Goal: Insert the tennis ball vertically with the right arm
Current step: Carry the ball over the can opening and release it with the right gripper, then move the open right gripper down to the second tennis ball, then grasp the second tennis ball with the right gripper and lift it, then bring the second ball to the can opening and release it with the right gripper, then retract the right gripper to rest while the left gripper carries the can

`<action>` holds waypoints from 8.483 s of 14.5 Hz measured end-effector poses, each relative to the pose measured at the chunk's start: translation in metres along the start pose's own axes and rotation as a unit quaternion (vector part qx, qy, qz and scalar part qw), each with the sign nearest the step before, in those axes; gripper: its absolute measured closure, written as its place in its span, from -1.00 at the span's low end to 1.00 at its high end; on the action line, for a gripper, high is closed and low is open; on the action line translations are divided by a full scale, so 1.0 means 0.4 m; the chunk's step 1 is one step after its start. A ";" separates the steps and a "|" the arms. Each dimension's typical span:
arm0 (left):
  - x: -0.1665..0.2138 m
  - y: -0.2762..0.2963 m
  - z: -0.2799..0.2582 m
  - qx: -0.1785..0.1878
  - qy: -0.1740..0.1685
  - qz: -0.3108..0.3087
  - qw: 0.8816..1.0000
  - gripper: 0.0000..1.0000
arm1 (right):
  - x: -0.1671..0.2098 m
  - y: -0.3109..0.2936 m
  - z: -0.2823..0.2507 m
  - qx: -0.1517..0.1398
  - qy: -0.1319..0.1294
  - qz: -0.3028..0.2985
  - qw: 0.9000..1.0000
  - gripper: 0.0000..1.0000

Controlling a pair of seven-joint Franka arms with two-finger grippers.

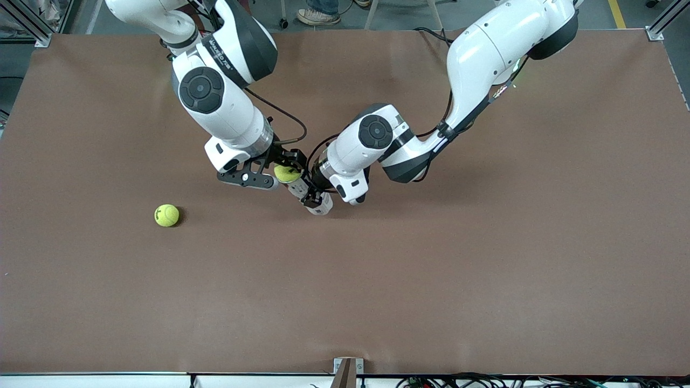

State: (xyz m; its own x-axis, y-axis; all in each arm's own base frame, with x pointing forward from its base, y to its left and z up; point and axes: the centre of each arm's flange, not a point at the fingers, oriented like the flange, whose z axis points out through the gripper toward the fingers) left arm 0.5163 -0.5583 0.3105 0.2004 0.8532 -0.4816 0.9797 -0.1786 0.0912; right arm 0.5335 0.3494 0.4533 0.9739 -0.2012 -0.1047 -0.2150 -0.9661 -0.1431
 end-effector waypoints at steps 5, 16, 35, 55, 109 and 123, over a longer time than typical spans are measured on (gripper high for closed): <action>-0.003 -0.002 0.001 0.006 -0.008 -0.012 1.000 -0.44 | 0.092 0.083 -0.096 0.008 0.014 0.011 1.000 -1.00; 0.012 0.005 0.007 0.033 -0.042 -0.074 0.996 -0.44 | 0.341 0.774 0.006 -0.028 -0.041 -0.071 0.996 -1.00; 0.021 0.006 0.014 0.034 -0.039 -0.077 0.996 -0.49 | 0.324 0.998 0.310 -0.089 0.009 -0.089 0.992 -1.00; 0.011 -0.001 0.018 0.036 -0.039 -0.075 0.996 -0.43 | 0.394 0.991 0.473 -0.083 -0.005 -0.095 0.992 -0.76; 0.000 -0.006 0.023 0.034 -0.037 -0.071 0.996 -0.43 | 0.046 -0.004 -0.044 -0.012 -0.011 0.012 1.000 -0.93; 0.017 0.016 0.009 0.026 -0.038 -0.074 0.996 -0.51 | 0.095 0.305 -0.357 -0.037 -0.039 -0.007 0.999 -1.00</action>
State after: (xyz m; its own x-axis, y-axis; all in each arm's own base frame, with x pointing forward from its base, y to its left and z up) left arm 0.5239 -0.5552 0.3047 0.0500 0.8333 -0.5505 0.9963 -0.0802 -0.0309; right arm 0.5545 0.2009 0.5725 0.9676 -0.1776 -0.1795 -0.1931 -0.9785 -0.0730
